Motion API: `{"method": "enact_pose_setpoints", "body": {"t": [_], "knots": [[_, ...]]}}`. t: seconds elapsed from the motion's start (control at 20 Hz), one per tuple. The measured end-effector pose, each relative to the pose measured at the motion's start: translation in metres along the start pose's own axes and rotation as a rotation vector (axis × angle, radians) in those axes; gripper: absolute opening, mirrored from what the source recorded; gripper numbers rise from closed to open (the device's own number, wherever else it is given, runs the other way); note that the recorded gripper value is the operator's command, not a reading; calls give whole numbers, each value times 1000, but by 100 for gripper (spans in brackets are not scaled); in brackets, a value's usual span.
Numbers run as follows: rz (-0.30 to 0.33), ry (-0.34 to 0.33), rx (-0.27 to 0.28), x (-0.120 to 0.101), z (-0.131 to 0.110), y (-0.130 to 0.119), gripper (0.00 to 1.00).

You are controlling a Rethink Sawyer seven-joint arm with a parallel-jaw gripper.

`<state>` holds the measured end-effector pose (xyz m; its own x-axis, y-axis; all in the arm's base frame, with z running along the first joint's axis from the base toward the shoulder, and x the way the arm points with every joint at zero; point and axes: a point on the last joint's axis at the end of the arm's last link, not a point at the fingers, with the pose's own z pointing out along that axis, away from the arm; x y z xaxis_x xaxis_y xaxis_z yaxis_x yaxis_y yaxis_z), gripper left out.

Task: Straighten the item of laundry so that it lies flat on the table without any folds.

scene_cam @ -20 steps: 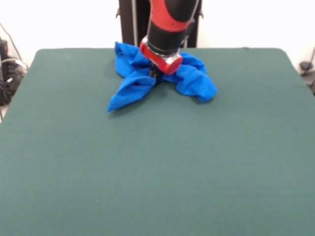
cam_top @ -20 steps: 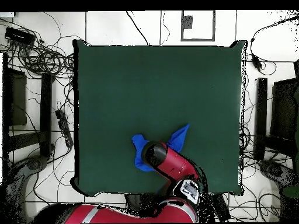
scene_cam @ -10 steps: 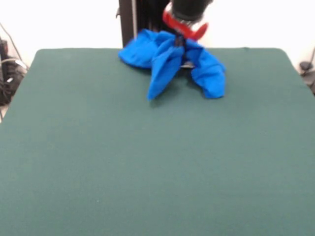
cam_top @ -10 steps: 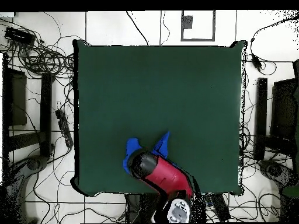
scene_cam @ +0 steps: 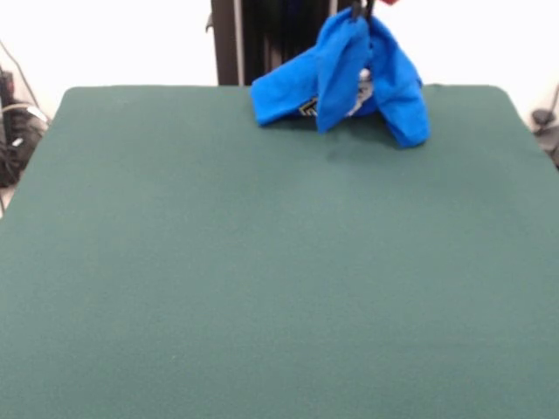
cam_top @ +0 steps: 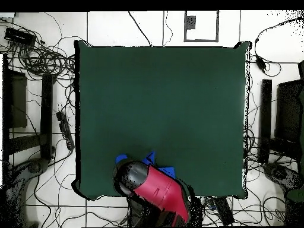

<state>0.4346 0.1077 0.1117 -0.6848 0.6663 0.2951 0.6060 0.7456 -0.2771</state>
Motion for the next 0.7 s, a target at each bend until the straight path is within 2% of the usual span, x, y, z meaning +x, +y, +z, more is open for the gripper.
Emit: {"method": "enact_pose_setpoints", "body": {"t": [0.35, 0.7], "knots": [[23, -28, -11, -4, -14, -10, 0], [25, -33, -9, -3, -15, -11, 0]]}}
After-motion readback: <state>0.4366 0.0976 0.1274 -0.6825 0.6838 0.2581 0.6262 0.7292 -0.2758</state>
